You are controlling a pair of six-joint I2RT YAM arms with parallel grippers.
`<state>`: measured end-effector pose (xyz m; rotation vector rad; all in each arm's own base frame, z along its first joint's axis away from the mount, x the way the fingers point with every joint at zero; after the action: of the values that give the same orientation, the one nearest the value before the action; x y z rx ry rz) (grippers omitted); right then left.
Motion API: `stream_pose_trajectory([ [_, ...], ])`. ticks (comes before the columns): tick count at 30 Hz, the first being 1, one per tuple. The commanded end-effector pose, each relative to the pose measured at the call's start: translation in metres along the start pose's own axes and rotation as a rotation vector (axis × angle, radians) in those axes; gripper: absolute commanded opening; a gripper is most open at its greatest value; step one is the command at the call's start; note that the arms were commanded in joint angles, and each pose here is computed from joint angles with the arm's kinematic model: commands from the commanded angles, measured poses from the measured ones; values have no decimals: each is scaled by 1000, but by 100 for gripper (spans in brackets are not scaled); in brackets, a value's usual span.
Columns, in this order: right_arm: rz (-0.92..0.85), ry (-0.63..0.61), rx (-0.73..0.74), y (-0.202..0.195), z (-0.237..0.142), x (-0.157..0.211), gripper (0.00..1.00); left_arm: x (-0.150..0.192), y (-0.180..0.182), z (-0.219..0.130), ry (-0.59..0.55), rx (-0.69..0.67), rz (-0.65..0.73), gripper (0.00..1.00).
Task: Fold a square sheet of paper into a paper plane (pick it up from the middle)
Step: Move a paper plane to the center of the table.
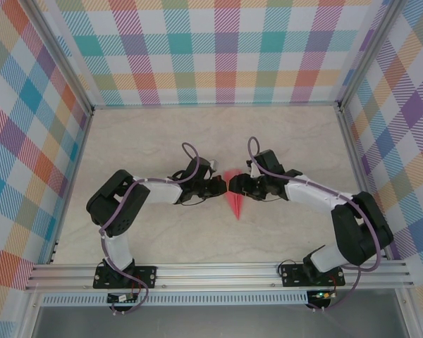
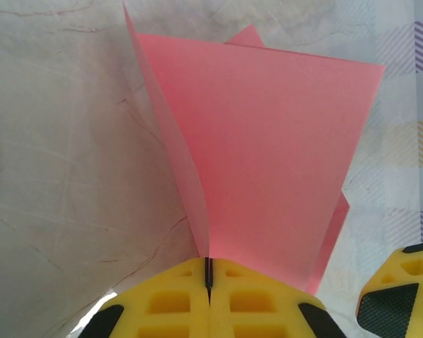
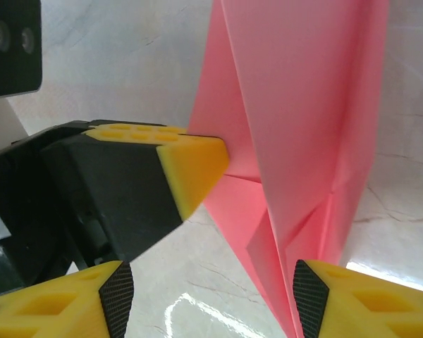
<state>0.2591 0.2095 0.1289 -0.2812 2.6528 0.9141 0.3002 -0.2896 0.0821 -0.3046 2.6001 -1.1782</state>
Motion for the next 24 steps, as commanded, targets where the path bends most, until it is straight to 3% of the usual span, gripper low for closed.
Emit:
stream_pose_trajectory([
  [1, 11, 32, 36, -1, 8, -3, 64, -4, 13, 2, -23, -33, -22, 0],
  [18, -15, 120, 128, -11, 27, 13, 68, -3, 22, 4, -19, -69, -33, 0],
  [24, -27, 136, 158, -9, 30, 17, 64, -3, 22, 5, -16, -67, -37, 2],
])
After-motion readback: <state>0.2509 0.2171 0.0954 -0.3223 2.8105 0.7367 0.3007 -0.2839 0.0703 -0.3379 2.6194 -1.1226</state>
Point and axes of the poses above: each hand's point on the last joint's axis, 136 mm out from that joint toward the fingers, its own z axis out along the fingers, its own y axis along the line the jaws close on, x = y × z, the point moved 6 cm from there along -z, back along the fingers, and after that the axes turned 14 degrees about -z, right-handed, at the moved point
